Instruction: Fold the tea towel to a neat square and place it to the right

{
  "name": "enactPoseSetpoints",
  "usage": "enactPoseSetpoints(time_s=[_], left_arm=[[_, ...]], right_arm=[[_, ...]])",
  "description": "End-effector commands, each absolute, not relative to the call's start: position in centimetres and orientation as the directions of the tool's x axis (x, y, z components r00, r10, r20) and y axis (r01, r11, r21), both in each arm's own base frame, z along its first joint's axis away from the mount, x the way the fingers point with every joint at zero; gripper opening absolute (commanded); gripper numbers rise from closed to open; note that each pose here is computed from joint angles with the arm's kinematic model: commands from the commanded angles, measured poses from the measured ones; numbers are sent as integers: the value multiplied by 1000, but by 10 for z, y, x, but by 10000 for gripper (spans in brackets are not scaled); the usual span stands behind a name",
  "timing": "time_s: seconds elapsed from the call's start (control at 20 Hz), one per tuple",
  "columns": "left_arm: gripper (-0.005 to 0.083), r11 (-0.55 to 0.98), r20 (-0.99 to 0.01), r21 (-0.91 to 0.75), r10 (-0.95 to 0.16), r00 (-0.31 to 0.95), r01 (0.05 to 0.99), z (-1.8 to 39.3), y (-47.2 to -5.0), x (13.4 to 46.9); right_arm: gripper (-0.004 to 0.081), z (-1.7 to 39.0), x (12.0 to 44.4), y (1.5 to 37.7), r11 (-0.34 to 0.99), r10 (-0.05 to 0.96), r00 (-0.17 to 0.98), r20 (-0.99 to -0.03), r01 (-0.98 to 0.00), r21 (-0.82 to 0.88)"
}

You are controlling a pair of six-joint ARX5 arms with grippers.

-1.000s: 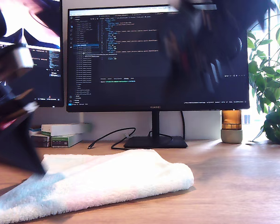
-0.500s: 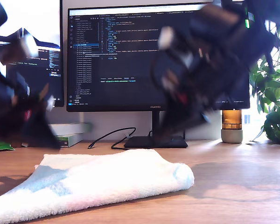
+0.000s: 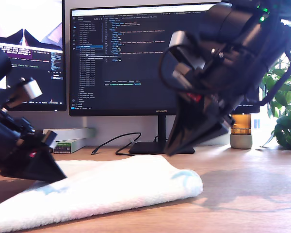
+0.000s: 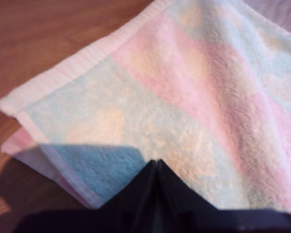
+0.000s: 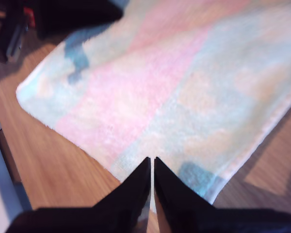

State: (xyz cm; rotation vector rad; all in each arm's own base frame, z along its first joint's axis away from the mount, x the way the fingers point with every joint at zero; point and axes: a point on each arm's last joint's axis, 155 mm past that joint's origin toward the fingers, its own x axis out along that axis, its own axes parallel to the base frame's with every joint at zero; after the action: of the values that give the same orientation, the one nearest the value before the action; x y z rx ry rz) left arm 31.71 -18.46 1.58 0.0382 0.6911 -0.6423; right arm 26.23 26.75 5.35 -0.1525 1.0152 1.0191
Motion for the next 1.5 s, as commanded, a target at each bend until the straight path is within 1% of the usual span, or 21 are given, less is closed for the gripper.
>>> enactPoseSetpoints(time_s=[0.0, 0.15, 0.2, 0.35, 0.45, 0.6, 0.8, 0.9, 1.0, 1.25, 1.45], left_arm=[[-21, 815, -641, -177, -521, 564, 552, -2, -178, 310], [-21, 820, -644, -177, -514, 566, 544, -5, -175, 312], [-21, 822, -645, -175, -512, 568, 542, -5, -174, 313], [-21, 828, -651, -155, -496, 575, 539, -6, -168, 315], [-21, 835, -664, -150, -482, 571, 530, -10, -164, 314], [-21, 834, -676, -107, -461, 575, 542, -12, -159, 315], [-21, 847, -679, -88, -436, 591, 524, -13, -153, 318], [-21, 838, -666, -101, -458, 589, 537, -9, -157, 319], [-21, 813, -625, -145, -517, 585, 564, 1, -169, 321], [-21, 729, -545, -269, -654, 525, 630, 26, -197, 316], [-21, 713, -493, -257, -677, 546, 652, 51, -200, 319]], right_arm=[[-12, 29, 257, 264, 576, 592, 97, -800, -745, 336], [-12, 8, 255, 256, 605, 542, 73, -837, -725, 329], [-12, 2, 256, 250, 624, 512, 81, -855, -719, 306], [-12, -5, 252, 238, 649, 457, 75, -886, -709, 275], [-12, -11, 248, 226, 667, 398, 66, -915, -705, 240], [-12, -14, 240, 219, 672, 369, 39, -928, -701, 238], [-12, -17, 232, 212, 681, 340, 8, -940, -692, 240], [-12, -16, 234, 215, 678, 350, 14, -937, -694, 243], [-12, -12, 237, 222, 667, 382, 19, -924, -697, 262], [-12, -3, 230, 239, 637, 469, -29, -883, -681, 361], [-12, 0, 223, 243, 628, 497, -61, -866, -663, 407]])
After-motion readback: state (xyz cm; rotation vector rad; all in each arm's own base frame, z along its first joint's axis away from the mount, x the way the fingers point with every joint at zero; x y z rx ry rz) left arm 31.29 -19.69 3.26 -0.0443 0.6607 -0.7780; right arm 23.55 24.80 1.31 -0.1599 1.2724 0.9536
